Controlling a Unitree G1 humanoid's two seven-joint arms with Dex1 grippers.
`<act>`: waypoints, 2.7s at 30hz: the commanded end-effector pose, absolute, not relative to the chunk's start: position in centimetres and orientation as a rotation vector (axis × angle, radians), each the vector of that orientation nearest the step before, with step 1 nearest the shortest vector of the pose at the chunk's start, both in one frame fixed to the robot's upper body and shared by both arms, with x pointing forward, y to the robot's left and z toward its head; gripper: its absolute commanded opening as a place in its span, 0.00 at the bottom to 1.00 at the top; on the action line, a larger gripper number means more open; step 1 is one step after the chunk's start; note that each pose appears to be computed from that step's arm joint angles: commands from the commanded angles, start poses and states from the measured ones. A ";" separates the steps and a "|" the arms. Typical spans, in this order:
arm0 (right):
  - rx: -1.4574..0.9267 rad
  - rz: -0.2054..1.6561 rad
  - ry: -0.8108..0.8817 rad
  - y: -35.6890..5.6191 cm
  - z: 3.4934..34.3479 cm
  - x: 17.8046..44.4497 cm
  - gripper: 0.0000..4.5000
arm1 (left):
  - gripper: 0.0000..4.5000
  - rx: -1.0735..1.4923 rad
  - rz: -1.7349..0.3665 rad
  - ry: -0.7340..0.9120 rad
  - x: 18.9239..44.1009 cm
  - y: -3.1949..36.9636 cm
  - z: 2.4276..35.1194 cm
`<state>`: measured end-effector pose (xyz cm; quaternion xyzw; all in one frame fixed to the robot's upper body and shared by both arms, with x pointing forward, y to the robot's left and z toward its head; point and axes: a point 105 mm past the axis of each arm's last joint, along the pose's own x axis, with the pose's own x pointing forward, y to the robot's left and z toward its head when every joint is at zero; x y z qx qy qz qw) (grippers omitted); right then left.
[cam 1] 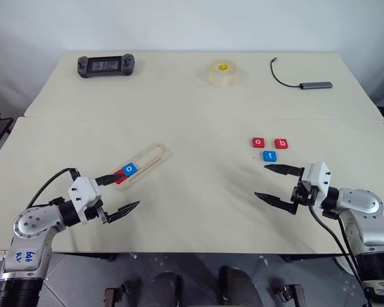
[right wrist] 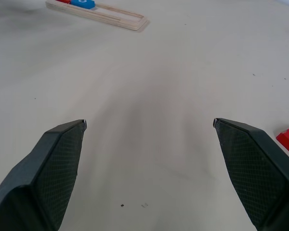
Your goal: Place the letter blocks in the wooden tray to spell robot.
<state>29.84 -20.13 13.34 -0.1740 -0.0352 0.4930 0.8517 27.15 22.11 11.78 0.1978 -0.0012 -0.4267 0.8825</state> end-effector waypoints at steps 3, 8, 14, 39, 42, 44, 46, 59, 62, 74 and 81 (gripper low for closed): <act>-0.356 1.035 -0.111 -20.1 14.1 30.1 0.98 | 1.00 0.405 -0.830 -0.050 26.8 22.4 12.9; -0.302 1.077 -0.189 -18.1 15.6 30.3 0.98 | 1.00 0.305 -0.680 -0.091 25.8 24.7 13.2; -0.238 1.225 -0.332 -12.4 18.4 29.0 0.98 | 1.00 0.235 -0.444 -0.072 23.3 28.5 11.6; -0.284 1.198 -0.273 -12.9 18.7 27.3 0.98 | 1.00 0.267 -0.734 0.066 31.6 26.1 10.9; -0.283 1.185 -0.272 -12.9 18.7 27.1 0.98 | 1.00 0.270 -0.731 0.092 31.9 26.0 10.2; -0.282 1.178 -0.275 -12.8 18.8 27.1 0.98 | 1.00 0.267 -0.730 0.105 32.1 26.0 9.8; -0.281 1.171 -0.280 -12.8 18.9 27.1 0.98 | 1.00 0.259 -0.734 0.122 32.2 25.9 9.4; -0.284 1.154 -0.288 -12.7 18.9 27.3 1.00 | 0.76 0.240 -0.748 0.143 32.9 26.0 8.6; -0.298 1.138 -0.268 -13.4 18.5 27.1 1.00 | 0.76 0.256 -0.864 0.052 32.4 23.7 9.8; -0.381 0.852 -0.130 -20.9 16.9 24.9 1.00 | 0.76 0.478 -1.417 -0.004 32.8 9.0 11.1; -0.375 0.726 -0.034 -23.7 14.8 22.3 1.00 | 0.76 0.525 -1.505 0.033 33.6 6.2 9.9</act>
